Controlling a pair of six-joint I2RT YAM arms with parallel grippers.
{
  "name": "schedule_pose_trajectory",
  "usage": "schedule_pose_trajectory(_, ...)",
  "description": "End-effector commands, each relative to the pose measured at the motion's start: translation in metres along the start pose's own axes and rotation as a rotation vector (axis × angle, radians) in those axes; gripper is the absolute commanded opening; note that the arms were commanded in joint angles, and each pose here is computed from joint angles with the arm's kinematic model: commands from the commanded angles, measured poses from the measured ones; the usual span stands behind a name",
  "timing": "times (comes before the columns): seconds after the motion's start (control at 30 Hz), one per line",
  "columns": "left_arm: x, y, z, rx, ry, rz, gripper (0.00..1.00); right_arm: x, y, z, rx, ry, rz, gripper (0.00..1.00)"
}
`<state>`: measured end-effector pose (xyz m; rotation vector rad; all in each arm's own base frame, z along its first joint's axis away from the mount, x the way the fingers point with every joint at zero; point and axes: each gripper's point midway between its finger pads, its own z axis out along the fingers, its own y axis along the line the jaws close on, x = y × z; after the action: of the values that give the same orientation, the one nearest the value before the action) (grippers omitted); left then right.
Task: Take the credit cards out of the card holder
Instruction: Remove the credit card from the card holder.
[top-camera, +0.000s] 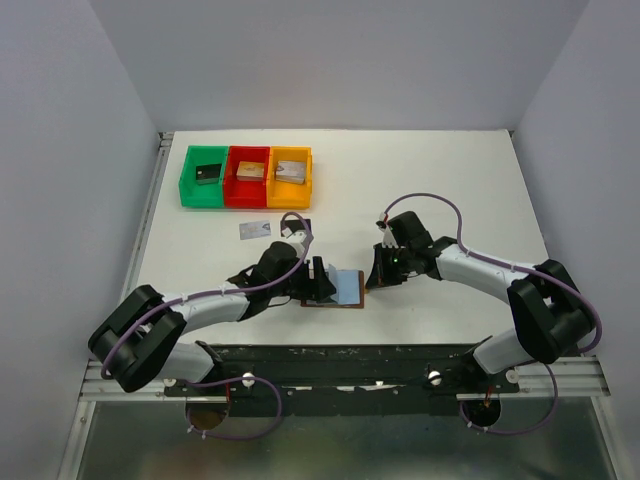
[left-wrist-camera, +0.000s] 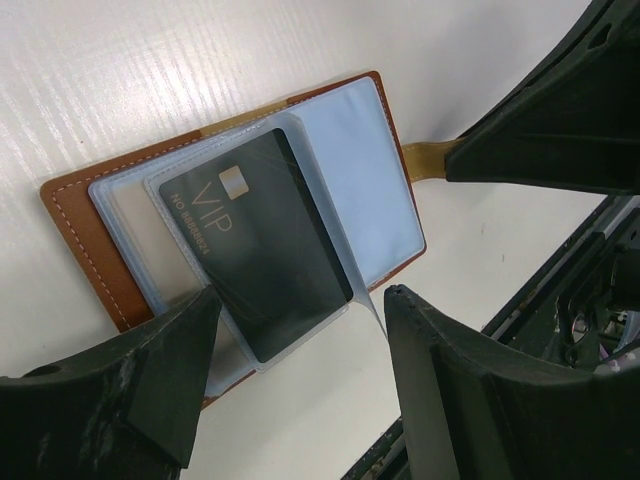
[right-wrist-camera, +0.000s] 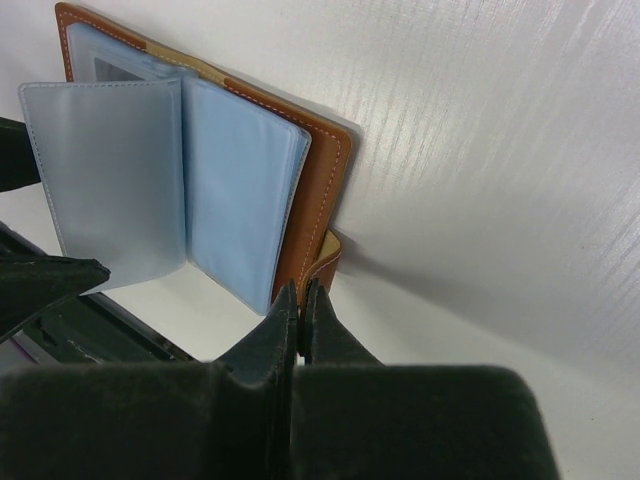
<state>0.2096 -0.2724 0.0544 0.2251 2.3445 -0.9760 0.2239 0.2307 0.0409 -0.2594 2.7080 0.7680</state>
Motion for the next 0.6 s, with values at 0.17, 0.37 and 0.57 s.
schedule_pose_trajectory(0.17,-0.013,-0.018,0.005,0.048,-0.006,0.051,0.75,0.002,0.0,-0.001,-0.003,0.001,0.0,0.0)
schedule_pose_trajectory(0.37,-0.014,-0.028,0.013,0.067,0.022,0.073,0.75,0.0,0.0,-0.004,-0.001,-0.004,-0.006,0.0)
schedule_pose_trajectory(0.57,-0.017,-0.032,0.015,0.071,0.025,0.085,0.75,0.001,-0.001,-0.004,0.005,-0.002,-0.006,0.0)
